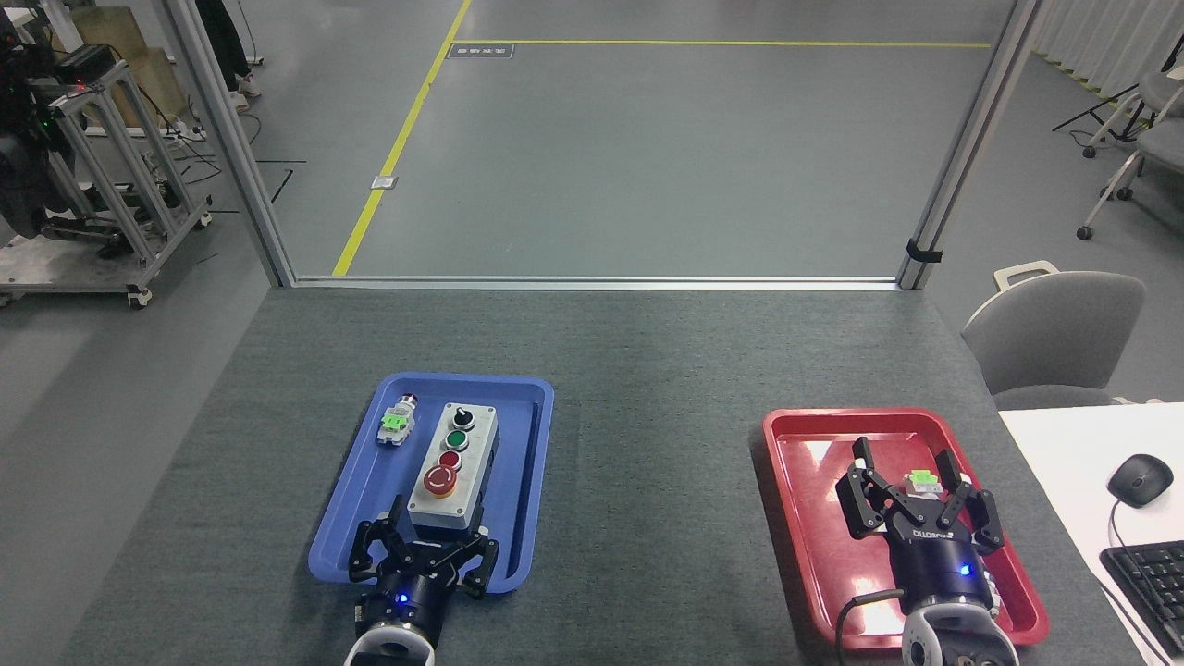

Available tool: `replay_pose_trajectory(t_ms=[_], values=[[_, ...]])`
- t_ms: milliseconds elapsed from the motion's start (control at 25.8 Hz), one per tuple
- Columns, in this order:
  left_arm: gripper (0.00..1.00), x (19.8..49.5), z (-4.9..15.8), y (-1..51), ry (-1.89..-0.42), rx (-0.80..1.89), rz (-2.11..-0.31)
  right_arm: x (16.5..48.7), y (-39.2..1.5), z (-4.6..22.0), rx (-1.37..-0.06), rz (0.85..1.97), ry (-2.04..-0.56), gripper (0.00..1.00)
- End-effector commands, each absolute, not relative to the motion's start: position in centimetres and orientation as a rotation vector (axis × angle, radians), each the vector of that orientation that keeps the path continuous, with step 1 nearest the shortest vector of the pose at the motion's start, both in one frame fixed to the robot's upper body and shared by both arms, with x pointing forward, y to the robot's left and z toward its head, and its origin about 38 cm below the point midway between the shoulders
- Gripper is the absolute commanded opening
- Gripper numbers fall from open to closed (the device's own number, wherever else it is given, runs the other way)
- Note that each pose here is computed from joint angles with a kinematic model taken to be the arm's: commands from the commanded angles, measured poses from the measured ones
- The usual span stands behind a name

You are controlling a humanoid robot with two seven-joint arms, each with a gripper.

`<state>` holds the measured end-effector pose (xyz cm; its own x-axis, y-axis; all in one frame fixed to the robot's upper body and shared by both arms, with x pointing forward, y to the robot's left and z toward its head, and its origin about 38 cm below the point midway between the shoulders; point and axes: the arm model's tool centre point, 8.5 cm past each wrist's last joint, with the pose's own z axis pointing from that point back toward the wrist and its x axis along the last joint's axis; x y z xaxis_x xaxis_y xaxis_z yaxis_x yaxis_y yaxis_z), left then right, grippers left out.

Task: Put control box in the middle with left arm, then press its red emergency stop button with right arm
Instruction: 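Close the left gripper on the near end of the control box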

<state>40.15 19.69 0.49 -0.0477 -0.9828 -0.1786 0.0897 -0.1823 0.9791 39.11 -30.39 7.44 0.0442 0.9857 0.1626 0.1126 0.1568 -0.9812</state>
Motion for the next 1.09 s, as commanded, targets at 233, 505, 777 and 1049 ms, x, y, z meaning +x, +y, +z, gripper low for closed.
replay_pose_trajectory(t_ms=[233,505,777,1049], values=[[0.99,42.2,-0.6,20.2,-1.019,1.228,-1.445,39.1,-30.4,7.3,-1.189,0.999,-1.317,1.00],[0.99,42.0,-2.4,20.4,-0.971,1.188,-1.474,39.1,-30.2,7.3,-1.185,0.996,-1.318,1.00],[0.99,43.5,-2.9,20.2,-0.934,1.166,-1.480,39.1,-30.0,7.3,-1.182,0.993,-1.323,1.00],[0.98,45.0,-2.8,20.1,-0.920,1.155,-1.489,39.1,-30.0,7.2,-1.181,0.991,-1.322,1.00]])
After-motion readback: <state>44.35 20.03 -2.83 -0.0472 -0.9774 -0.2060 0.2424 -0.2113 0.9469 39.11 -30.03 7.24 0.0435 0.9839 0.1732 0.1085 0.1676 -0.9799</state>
